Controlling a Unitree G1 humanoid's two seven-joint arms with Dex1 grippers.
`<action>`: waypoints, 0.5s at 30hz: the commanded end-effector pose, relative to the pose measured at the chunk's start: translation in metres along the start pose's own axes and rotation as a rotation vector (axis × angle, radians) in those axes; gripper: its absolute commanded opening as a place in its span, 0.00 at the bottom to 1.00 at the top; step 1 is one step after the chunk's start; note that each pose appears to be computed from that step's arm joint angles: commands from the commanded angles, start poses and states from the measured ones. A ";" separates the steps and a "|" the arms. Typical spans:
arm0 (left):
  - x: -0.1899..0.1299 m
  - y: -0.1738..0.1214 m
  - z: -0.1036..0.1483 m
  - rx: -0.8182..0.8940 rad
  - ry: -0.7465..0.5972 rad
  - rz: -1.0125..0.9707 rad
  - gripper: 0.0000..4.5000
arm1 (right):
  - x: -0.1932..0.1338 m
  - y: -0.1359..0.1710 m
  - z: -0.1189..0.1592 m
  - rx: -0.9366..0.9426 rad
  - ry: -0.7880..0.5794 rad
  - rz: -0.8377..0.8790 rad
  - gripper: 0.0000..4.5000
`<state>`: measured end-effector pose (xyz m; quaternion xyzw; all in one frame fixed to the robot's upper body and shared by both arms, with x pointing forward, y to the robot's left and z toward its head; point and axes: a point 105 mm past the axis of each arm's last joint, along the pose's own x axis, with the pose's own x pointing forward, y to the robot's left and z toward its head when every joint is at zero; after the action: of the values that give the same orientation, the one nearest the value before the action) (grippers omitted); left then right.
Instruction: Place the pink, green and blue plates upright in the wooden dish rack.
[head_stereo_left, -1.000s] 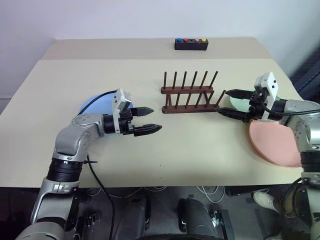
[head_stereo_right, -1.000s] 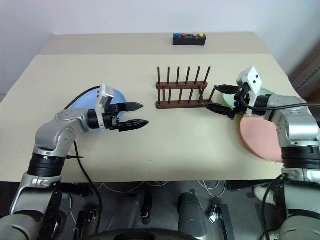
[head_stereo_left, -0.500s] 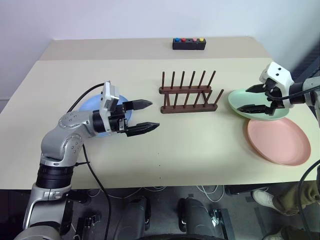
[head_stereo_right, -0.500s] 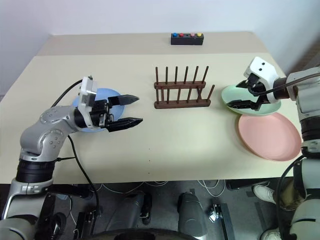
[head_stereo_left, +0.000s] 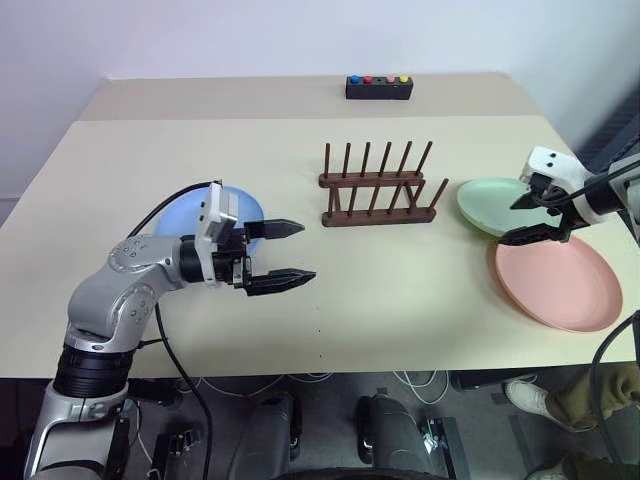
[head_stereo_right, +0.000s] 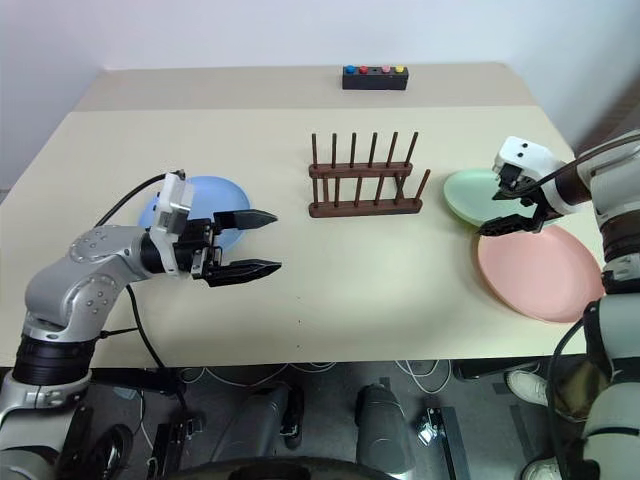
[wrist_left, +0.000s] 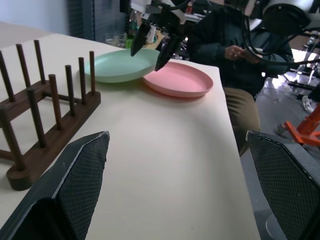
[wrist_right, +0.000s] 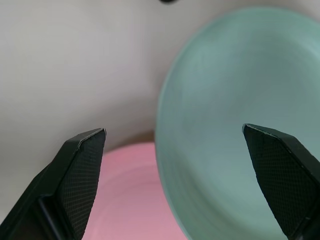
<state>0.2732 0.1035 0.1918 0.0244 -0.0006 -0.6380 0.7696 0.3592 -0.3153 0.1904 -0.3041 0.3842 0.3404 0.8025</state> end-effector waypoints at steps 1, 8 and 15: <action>0.002 -0.005 0.007 0.032 -0.017 -0.015 1.00 | -0.007 -0.005 0.001 -0.025 0.012 -0.014 1.00; 0.001 -0.005 0.008 0.023 -0.024 -0.004 1.00 | -0.020 0.000 0.011 -0.007 -0.106 0.044 1.00; -0.001 -0.004 0.010 0.012 -0.045 -0.007 1.00 | -0.056 0.027 -0.006 0.145 -0.186 0.140 1.00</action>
<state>0.2720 0.1024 0.1921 0.0100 -0.0015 -0.6377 0.7703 0.3180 -0.3276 0.2275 -0.2025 0.3477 0.3784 0.8336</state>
